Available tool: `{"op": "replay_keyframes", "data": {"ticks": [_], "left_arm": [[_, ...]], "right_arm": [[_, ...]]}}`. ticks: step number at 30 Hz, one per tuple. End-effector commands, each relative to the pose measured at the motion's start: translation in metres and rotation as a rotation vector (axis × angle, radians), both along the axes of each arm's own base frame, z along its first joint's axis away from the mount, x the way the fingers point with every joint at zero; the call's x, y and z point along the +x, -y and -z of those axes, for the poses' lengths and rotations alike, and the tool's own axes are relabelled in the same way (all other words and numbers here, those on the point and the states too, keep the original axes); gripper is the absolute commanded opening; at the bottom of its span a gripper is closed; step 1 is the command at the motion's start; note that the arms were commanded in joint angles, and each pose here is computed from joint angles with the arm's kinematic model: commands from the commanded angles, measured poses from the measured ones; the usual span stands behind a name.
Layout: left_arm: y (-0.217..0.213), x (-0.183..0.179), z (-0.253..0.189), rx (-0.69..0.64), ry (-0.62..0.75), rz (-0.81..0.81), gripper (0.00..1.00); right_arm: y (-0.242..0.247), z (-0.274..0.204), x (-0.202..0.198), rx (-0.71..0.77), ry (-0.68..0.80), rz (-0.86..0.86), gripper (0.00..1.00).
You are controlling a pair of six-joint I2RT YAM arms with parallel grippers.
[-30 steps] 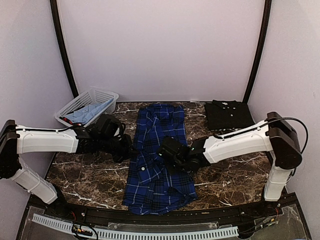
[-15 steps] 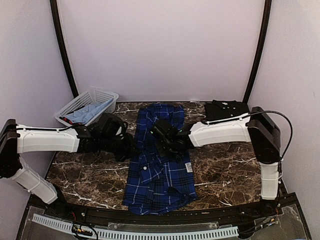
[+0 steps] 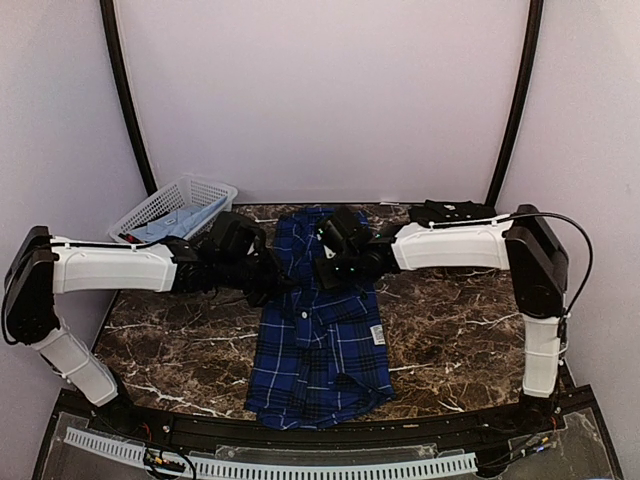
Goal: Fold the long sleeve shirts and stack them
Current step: Adjust the 2/3-rectangle-folded shirt at the center of the board.
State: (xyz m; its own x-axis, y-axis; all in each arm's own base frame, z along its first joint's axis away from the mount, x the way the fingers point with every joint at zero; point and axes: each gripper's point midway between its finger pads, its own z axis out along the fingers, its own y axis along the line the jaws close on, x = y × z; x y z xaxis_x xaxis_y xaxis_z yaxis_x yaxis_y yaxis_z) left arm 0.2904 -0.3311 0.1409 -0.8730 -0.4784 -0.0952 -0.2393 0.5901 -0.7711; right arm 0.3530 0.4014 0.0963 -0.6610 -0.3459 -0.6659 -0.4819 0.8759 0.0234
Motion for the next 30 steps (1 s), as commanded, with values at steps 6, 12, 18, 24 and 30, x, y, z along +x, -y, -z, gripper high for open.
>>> {"op": "replay_keyframes", "data": {"ticks": [6,12,18,24,30], "left_arm": [[-0.006,0.052,-0.001,0.063,0.026,-0.166,0.0],[-0.026,0.07,0.027,0.163,-0.013,-0.269,0.0],[-0.021,0.083,0.04,0.209,-0.001,-0.231,0.0],[-0.025,0.088,0.055,0.24,-0.019,-0.224,0.0],[-0.022,0.09,0.059,0.257,-0.025,-0.196,0.0]], "right_arm": [[0.035,-0.076,-0.013,0.197,0.025,0.042,0.66],[0.054,-0.08,-0.035,0.233,-0.011,0.047,0.66],[0.069,-0.081,-0.084,0.328,-0.067,-0.044,0.66],[0.077,-0.059,-0.165,0.297,-0.104,-0.18,0.67],[0.094,-0.025,-0.242,0.216,-0.114,-0.293,0.8]]}}
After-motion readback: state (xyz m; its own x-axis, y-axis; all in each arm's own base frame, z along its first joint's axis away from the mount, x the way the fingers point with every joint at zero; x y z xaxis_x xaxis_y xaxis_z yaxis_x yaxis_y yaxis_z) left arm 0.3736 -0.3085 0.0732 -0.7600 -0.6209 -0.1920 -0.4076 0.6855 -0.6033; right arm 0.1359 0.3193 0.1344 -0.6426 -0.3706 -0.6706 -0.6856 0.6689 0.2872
